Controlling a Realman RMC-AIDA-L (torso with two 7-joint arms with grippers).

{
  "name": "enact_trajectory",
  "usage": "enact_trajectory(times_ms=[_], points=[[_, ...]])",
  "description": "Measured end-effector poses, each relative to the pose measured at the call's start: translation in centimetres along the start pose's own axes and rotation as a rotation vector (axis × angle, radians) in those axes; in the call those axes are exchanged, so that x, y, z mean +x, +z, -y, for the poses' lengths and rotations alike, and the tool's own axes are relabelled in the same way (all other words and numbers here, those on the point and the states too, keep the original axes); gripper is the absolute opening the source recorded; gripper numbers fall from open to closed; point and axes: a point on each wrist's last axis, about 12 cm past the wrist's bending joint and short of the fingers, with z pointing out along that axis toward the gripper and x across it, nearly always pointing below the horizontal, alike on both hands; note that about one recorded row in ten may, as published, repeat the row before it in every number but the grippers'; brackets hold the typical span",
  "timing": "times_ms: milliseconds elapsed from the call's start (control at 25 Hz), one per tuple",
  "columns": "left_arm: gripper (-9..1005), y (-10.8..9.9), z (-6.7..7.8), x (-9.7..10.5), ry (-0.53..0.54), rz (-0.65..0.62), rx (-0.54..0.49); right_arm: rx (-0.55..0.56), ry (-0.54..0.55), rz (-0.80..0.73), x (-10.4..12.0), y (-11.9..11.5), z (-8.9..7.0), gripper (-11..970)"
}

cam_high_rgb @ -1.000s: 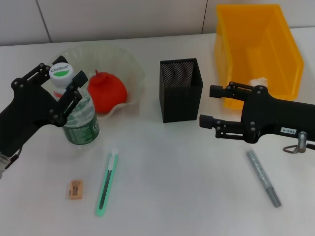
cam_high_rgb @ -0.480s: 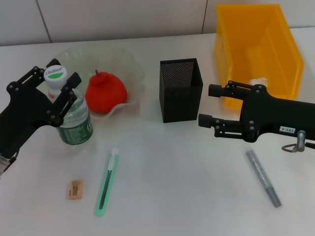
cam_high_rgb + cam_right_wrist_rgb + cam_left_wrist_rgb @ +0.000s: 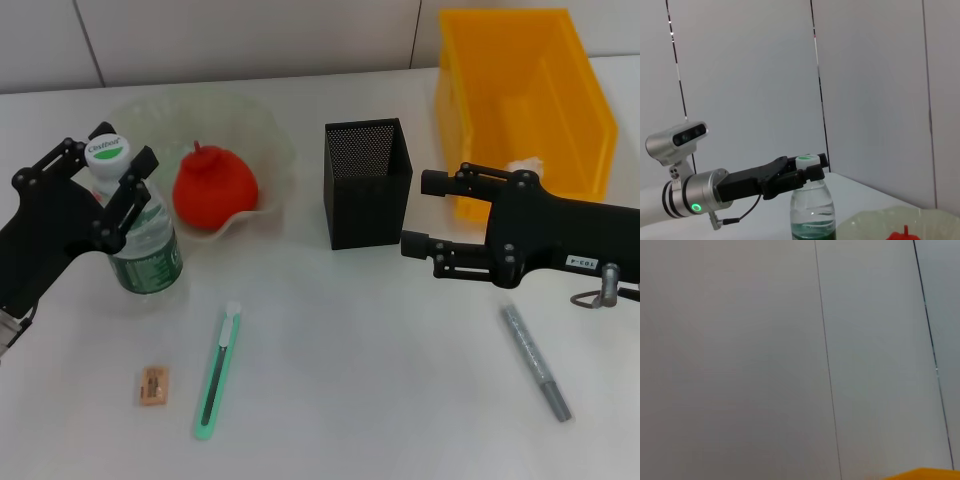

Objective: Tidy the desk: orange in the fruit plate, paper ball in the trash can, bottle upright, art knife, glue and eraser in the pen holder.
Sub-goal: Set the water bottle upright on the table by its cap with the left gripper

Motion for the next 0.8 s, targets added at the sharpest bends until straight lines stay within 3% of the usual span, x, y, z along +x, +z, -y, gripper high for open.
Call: enact_trajectory(times_ms=[800], points=[[448,-0.25,-0.03,0.25,0.009,-0.015,-0.015,-0.003,-0.004,0.005,-0.17,0.19,0.07,769]])
